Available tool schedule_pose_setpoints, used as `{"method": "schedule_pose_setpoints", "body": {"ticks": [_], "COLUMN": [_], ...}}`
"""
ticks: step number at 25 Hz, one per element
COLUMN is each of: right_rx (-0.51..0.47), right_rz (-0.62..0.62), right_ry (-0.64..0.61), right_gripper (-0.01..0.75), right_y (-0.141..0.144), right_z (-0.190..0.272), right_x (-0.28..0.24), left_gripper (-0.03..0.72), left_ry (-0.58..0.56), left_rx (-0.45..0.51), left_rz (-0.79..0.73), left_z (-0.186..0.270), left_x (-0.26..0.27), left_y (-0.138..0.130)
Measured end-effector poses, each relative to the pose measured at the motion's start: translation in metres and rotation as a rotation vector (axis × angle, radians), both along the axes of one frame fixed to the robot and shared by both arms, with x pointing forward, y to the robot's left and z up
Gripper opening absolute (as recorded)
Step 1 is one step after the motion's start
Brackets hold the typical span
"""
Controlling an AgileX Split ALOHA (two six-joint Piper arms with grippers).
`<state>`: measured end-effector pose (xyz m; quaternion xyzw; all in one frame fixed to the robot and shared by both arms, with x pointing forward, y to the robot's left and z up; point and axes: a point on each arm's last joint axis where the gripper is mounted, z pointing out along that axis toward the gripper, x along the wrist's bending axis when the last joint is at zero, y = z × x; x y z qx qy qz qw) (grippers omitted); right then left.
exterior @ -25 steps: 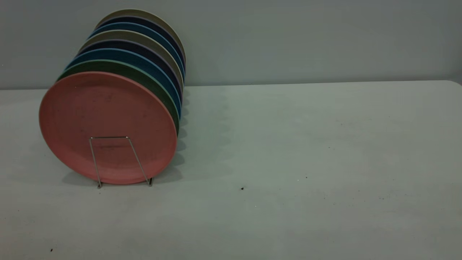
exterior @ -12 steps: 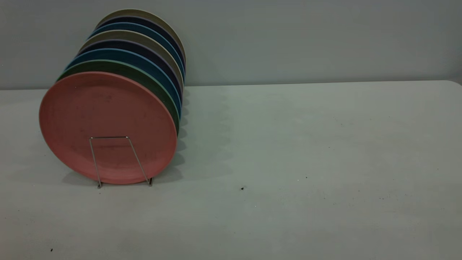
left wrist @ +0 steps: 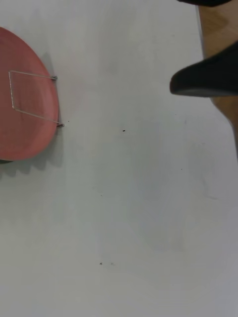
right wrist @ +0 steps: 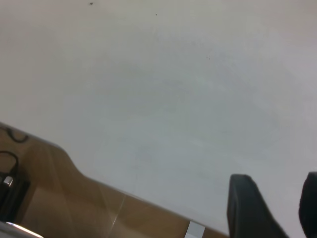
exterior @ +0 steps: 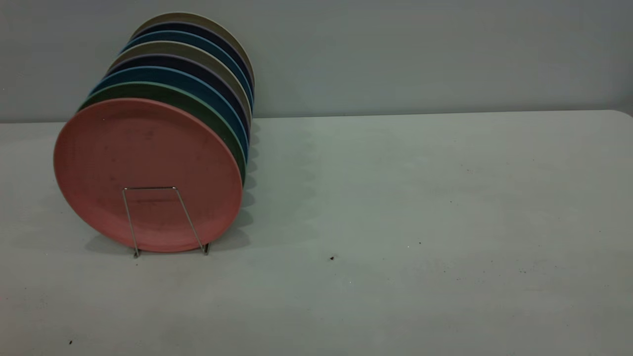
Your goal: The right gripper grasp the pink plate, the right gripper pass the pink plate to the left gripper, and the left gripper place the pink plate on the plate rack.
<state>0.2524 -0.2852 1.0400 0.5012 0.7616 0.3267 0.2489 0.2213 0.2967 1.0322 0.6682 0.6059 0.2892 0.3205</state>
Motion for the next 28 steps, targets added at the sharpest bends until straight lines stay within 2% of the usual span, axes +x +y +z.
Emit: {"method": "schedule_pose_setpoints", "body": {"ticks": [6,14,28], "right_rx": [0.008,0.018,0.020], "right_rz": [-0.012,-0.195,-0.199], "right_ry": [-0.035,-0.173,-0.173], "right_gripper": [0.276,0.276,0.276], "right_y": [-0.001,-0.002,-0.002], "right_z": [0.001,0.001,0.001], "right_x": [-0.005,-0.022,-0.022], "left_gripper": [0.374,0.374,0.374], "left_ry": [0.000,0.000,0.000], "left_rx": [0.000,0.000,0.000], "left_rz": [0.000,0.000,0.000], "left_z": [0.000,0.000,0.000], "left_x": [0.000,0.000,0.000], "left_y": [0.000,0.000,0.000]}}
